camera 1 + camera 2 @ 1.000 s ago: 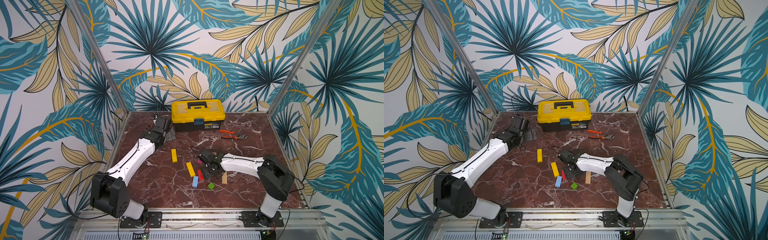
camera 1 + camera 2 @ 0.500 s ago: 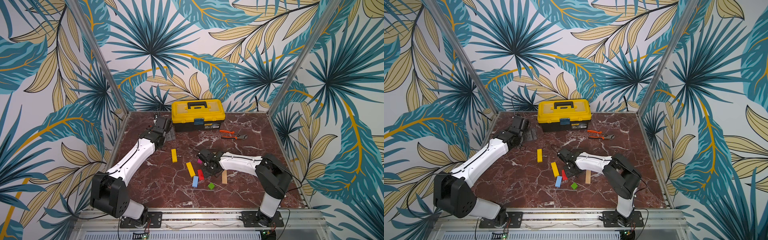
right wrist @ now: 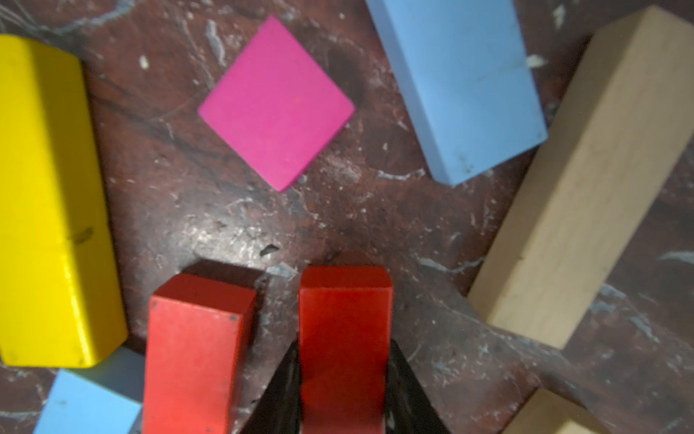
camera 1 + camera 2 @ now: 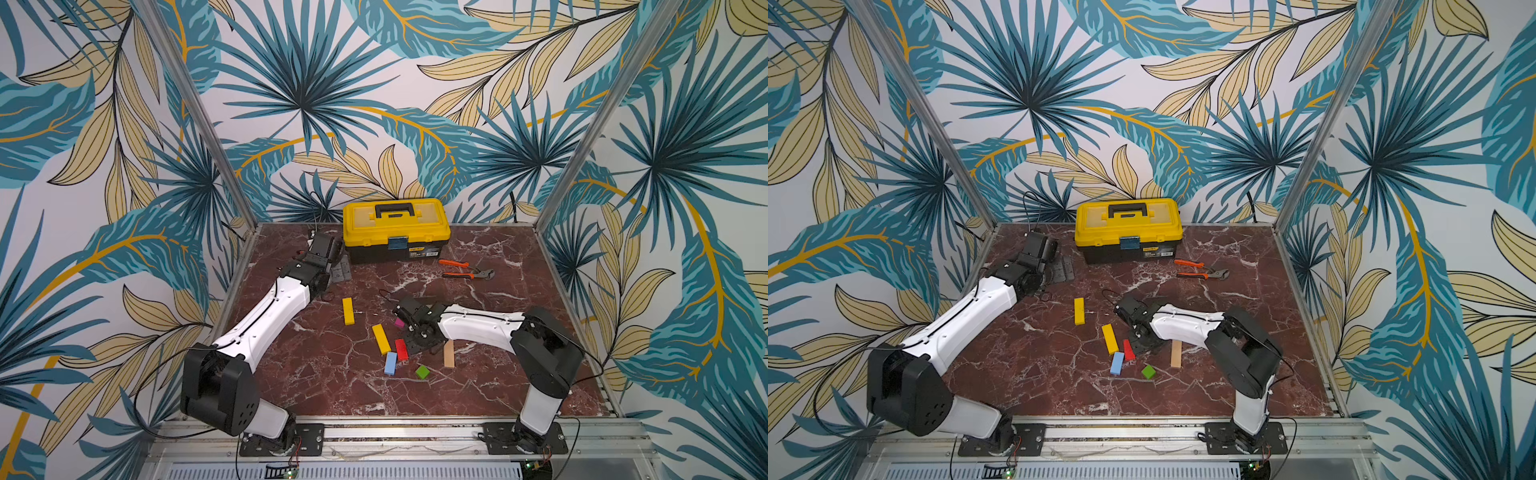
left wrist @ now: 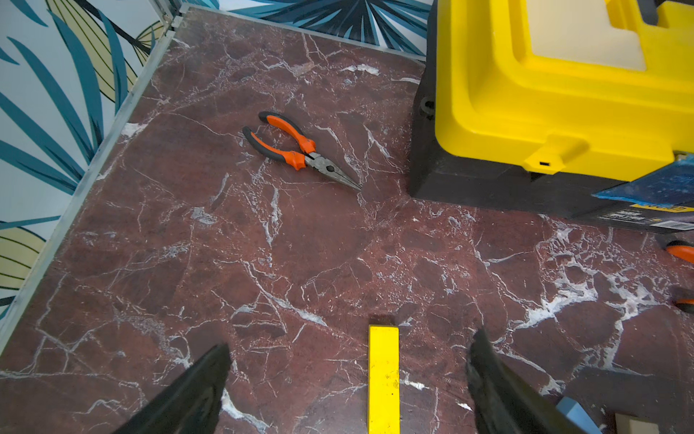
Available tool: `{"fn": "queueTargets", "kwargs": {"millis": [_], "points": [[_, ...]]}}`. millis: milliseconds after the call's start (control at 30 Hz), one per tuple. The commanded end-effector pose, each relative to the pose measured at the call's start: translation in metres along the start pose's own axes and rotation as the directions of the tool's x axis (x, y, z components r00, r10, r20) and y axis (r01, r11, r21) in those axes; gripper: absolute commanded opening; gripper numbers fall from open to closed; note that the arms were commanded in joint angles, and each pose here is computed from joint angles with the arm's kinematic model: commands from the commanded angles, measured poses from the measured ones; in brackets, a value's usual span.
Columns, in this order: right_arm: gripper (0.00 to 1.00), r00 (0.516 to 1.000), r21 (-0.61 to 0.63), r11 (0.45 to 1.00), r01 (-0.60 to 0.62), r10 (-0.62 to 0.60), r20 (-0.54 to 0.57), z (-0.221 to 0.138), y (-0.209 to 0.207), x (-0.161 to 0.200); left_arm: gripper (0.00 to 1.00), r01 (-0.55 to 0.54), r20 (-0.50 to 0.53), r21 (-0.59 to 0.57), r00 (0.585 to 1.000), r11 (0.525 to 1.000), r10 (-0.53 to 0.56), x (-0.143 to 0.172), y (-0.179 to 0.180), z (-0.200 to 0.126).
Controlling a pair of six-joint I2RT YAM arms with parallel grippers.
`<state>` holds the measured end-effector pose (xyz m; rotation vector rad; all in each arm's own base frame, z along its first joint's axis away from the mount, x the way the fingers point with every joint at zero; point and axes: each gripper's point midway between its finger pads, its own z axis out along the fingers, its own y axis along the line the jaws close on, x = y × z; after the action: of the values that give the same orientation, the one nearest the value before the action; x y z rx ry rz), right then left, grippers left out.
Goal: Assemble the letter v with building blocks
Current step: Pick up the building block from the center of the board.
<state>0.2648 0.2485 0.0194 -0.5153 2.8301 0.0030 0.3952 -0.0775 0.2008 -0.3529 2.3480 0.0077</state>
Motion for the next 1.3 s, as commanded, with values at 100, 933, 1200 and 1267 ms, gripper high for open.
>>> {"fn": "queueTargets", "kwargs": {"millis": [100, 933, 1200, 1267], "points": [[0.29, 1.0, 0.062, 0.998, 0.005, -0.005, 0.003, -0.012, -0.016, 0.004, 0.99, 0.004, 0.018, 0.006, 1.0, 1.0, -0.005, -0.004, 0.003, -0.008], [0.27, 0.989, -0.07, 0.991, 0.117, -0.11, 0.097, -0.062, 0.084, -0.053, 0.99, 0.079, 0.021, -0.017, 0.997, 0.997, -0.079, -0.017, 0.035, -0.005], [0.27, 0.993, -0.12, 0.987, 0.11, -0.104, 0.057, -0.049, 0.118, -0.061, 0.99, 0.139, 0.02, -0.052, 0.99, 0.989, -0.138, -0.017, 0.066, -0.004], [0.27, 0.994, -0.121, 0.987, 0.109, -0.105, 0.044, -0.044, 0.124, -0.061, 0.99, 0.154, 0.016, -0.057, 0.988, 0.986, -0.154, -0.018, 0.071, -0.002]]}}
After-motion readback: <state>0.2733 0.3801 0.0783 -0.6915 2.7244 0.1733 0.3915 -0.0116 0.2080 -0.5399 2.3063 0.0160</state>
